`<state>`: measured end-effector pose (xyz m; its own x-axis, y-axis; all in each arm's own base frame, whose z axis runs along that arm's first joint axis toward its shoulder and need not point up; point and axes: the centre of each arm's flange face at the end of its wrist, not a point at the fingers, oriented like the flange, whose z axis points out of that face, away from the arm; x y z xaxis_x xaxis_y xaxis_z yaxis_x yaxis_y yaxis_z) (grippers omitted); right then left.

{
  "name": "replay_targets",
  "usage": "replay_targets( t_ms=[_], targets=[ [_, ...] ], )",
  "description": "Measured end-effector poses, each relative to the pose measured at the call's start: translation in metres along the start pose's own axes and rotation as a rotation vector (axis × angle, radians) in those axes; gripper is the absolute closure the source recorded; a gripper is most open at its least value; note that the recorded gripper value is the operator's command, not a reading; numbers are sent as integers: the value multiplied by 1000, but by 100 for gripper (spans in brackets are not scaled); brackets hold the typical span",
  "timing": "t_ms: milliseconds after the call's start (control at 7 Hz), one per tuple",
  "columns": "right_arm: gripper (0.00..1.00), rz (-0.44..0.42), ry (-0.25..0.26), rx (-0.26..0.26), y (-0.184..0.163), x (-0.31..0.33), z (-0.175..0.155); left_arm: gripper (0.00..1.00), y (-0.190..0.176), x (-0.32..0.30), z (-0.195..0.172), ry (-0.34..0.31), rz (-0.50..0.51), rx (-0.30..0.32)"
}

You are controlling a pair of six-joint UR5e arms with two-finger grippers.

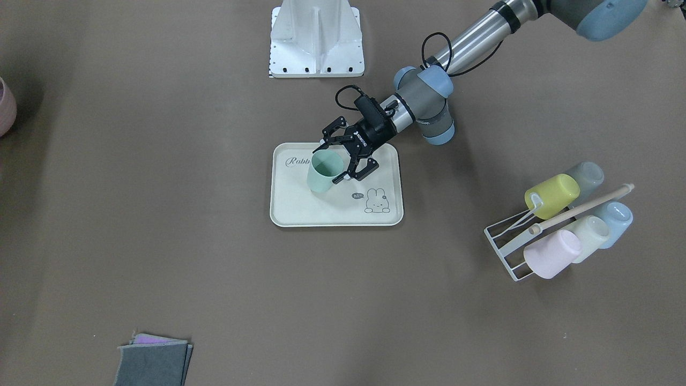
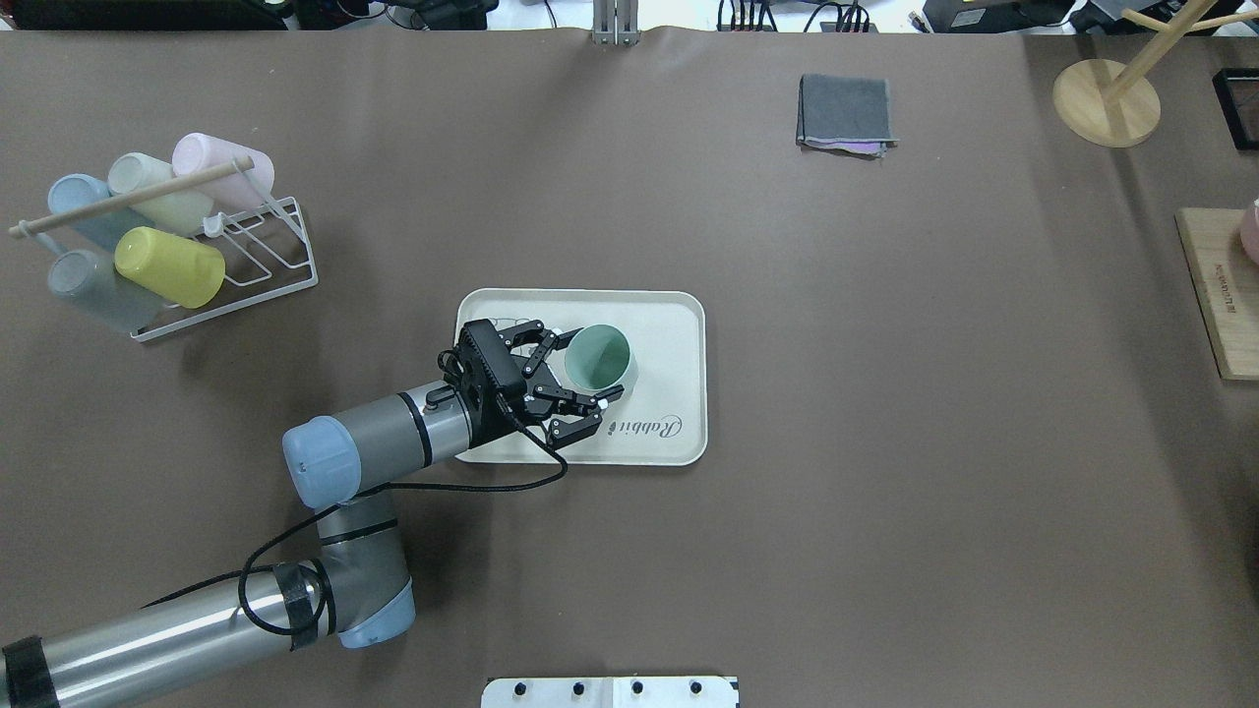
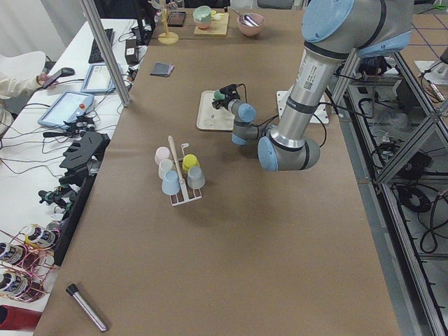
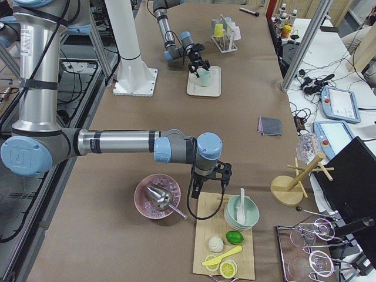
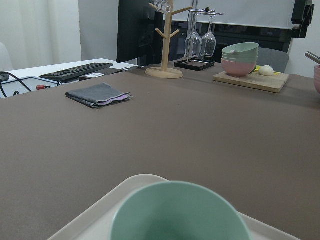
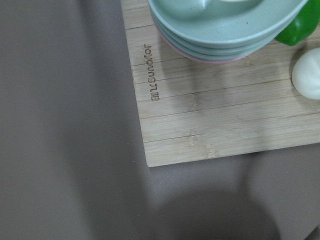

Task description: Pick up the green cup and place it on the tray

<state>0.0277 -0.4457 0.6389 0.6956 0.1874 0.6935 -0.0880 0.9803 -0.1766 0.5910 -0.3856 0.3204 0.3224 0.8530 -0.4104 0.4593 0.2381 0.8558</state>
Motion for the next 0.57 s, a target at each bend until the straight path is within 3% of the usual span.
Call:
replay_targets(
  t_ms=[143, 571],
  targets=[
    [0, 0, 0, 0, 0, 0, 0, 2, 0, 0, -1, 1, 0, 1],
    [0, 4, -4, 1, 1, 1, -1, 2, -20, 5, -2, 8, -5, 35]
  ],
)
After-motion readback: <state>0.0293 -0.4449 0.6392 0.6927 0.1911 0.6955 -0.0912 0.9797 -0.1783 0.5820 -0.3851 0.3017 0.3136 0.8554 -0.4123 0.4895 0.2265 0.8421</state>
